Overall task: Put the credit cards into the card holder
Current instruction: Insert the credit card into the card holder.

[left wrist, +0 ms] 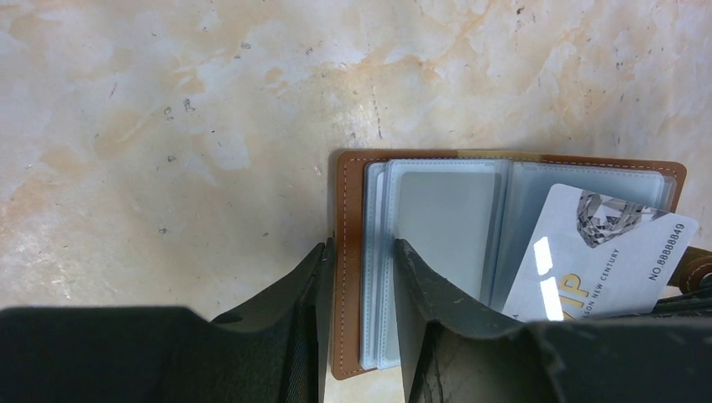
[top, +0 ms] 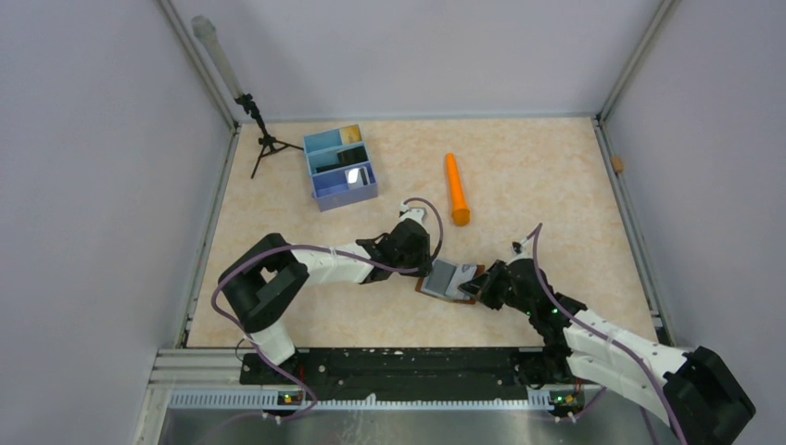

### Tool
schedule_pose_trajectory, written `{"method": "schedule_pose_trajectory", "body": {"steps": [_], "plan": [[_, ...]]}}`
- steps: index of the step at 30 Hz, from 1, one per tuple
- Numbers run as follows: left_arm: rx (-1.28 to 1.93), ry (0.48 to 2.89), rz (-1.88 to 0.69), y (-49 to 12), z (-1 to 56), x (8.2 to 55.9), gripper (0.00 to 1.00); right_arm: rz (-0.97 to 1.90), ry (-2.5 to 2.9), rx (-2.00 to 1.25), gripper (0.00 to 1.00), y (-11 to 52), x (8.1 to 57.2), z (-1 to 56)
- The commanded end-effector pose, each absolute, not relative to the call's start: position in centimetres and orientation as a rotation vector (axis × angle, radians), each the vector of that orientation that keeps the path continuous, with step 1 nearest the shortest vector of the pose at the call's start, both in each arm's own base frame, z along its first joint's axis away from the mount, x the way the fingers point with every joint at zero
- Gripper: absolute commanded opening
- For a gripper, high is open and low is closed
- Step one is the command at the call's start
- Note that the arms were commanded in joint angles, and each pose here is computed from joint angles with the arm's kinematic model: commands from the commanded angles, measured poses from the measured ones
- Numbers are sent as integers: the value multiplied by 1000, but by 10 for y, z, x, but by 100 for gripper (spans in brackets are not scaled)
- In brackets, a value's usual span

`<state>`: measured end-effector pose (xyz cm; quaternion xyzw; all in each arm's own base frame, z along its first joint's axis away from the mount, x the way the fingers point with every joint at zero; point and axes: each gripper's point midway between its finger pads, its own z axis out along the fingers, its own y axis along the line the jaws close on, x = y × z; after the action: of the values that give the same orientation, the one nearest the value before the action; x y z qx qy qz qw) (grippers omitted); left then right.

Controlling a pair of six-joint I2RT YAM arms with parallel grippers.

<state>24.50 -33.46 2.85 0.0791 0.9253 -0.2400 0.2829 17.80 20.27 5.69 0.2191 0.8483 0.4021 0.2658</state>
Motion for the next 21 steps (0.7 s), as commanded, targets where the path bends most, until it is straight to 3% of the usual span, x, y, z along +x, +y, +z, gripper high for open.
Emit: {"method": "schedule_pose_trajectory", "body": {"steps": [1,21], "plan": [[232,2579,-501,-314,0,233,36,1073,2267,584,0,201,185,54],[238,2578,-503,-314,1,232,34,941,2371,616,0,191,180,23]]}}
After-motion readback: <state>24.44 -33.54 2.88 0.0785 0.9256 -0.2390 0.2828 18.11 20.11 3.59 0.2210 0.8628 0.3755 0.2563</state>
